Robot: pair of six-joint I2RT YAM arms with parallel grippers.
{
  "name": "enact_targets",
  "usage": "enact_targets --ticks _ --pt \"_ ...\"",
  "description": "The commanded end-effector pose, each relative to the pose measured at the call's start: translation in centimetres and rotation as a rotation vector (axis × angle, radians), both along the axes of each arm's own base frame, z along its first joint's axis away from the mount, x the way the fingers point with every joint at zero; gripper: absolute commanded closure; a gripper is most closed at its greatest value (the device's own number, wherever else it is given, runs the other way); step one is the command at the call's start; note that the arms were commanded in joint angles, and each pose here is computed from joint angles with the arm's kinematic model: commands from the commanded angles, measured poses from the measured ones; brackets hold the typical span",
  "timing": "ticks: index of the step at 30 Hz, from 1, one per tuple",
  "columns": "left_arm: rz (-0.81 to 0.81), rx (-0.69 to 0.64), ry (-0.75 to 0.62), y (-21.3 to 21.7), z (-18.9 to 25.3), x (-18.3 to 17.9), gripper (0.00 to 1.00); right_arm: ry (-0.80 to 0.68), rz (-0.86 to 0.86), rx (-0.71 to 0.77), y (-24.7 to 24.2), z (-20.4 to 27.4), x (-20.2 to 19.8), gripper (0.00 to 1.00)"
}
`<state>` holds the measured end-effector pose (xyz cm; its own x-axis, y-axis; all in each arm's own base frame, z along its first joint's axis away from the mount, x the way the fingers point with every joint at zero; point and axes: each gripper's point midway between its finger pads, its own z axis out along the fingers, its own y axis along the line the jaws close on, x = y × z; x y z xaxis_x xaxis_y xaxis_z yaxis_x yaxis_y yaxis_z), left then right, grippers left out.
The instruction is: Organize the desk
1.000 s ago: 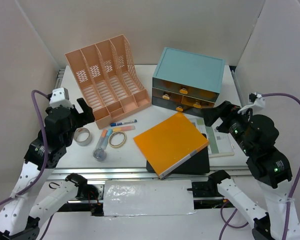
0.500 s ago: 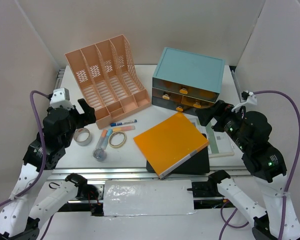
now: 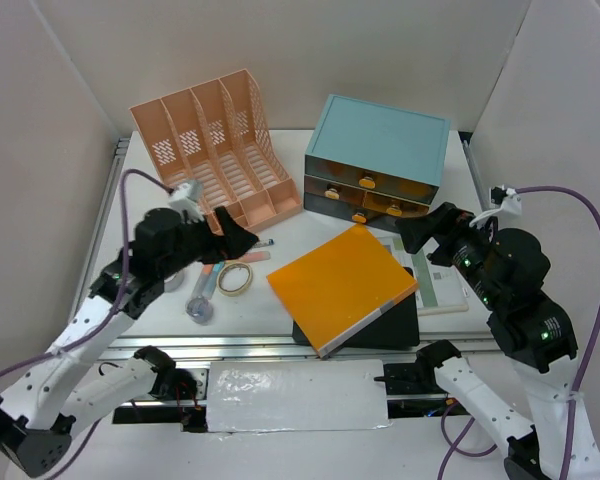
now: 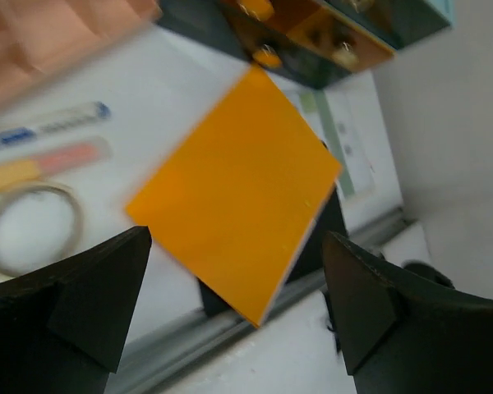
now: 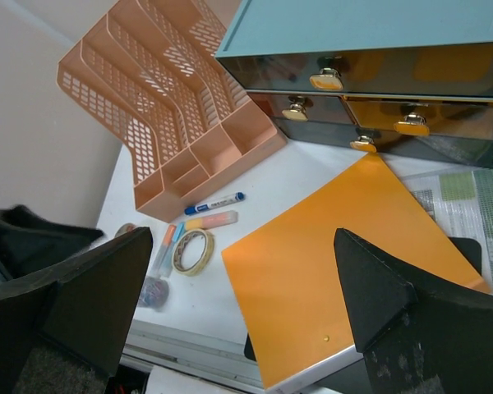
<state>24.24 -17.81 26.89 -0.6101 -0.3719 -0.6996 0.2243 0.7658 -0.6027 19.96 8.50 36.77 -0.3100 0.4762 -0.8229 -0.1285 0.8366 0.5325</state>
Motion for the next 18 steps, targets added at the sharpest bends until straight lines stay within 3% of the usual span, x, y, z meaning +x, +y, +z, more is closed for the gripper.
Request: enact_targets --ticks 1,5,7,18 --pt "-0.238 -0.178 0.081 -8.9 -0.6 -4.2 0.03 -0.042 -0.014 0.018 -0.1 1.3 0.3 0.0" --pt "-0.202 -0.098 0.212 -12.5 -5.0 -5.3 0.0 -0.037 0.004 0.033 0.3 1.0 0.4 0.0" --pt "-0.203 -0.149 0.236 -13.2 -5.8 -5.5 0.01 -0.035 0.012 0.036 0.4 0.6 0.2 0.0" --pt "-0.063 -0.2 0.449 -12.2 -13.9 -7.8 0.0 -0.036 0.04 0.041 0.9 0.3 -0.1 0.0"
